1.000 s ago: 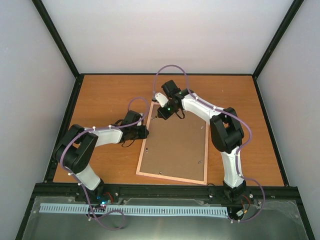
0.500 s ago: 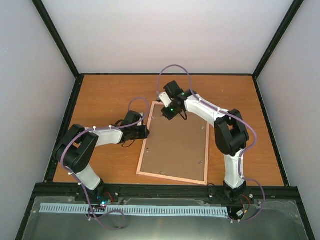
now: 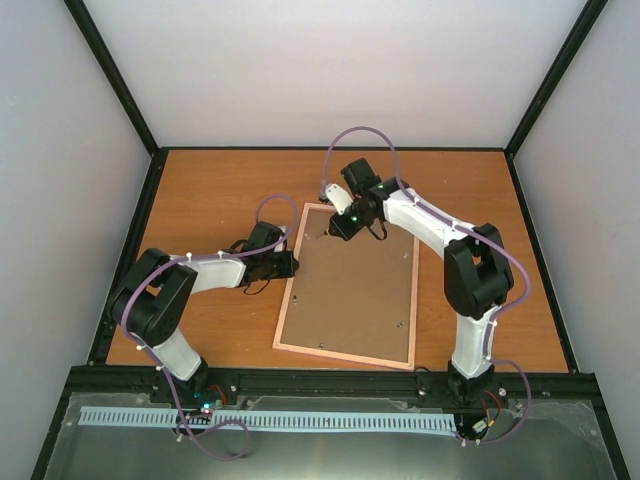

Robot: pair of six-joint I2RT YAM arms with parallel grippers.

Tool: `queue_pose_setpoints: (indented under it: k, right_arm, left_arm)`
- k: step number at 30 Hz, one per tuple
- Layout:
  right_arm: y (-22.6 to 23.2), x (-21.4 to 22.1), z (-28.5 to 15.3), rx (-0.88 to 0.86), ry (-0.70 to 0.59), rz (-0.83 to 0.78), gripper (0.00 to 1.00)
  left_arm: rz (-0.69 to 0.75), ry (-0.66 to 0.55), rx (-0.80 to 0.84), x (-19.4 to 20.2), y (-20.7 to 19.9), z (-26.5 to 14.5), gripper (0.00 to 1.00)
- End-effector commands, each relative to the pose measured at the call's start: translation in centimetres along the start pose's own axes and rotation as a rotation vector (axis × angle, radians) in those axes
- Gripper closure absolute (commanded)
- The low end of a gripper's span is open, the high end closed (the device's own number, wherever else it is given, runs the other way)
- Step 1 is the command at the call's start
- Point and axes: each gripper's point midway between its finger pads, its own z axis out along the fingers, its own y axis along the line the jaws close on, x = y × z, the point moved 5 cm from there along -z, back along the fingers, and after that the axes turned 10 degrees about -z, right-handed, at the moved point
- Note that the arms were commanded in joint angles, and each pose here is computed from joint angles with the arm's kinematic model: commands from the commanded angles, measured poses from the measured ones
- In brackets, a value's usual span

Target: Take the photo out of the frame

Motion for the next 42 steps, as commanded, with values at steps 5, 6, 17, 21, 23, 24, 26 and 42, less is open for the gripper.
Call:
queue_pose_setpoints:
  k: [5, 6, 17, 21, 23, 24, 26, 42]
  right_arm:
    - [0.2, -1.5, 3.1, -0.076, -0.009, -0.003, 0.97]
    - [0.1, -1.6, 3.4, -0.075, -0.004, -0.003, 0.97]
    - [-1.1, -1.7, 5.1, -0.021, 0.035, 0.028, 0.97]
    - [-2.0, -1.3, 5.1, 0.061, 0.064, 0.044, 0.97]
    - [-2.3, -1.2, 5.0, 0.099, 0.082, 0.048, 0.97]
    - [-2.5, -1.1, 4.9, 0.109, 0.087, 0.048, 0.97]
    - [-2.5, -1.0, 4.9, 0.124, 0.097, 0.049, 0.97]
    - [-2.6, -0.8, 1.1, 0.341, 0.220, -0.057, 0.97]
  left_arm:
    - [-0.080, 0.165, -0.074, 3.9, 2.6, 0.3, 0.99]
    - [-0.080, 0.166, -0.074, 3.9, 2.6, 0.3, 0.99]
    - [-0.076, 0.170, -0.073, 4.0, 2.6, 0.4, 0.99]
    - [-0.077, 0.168, -0.074, 4.1, 2.7, 0.4, 0.99]
    - [-0.078, 0.169, -0.078, 4.2, 2.8, 0.4, 0.99]
    - [-0.077, 0.169, -0.077, 4.3, 2.9, 0.4, 0.99]
    - [-0.078, 0.171, -0.081, 4.4, 3.0, 0.4, 0.99]
    - [-0.072, 0.168, -0.086, 4.1, 2.9, 0.6, 0.99]
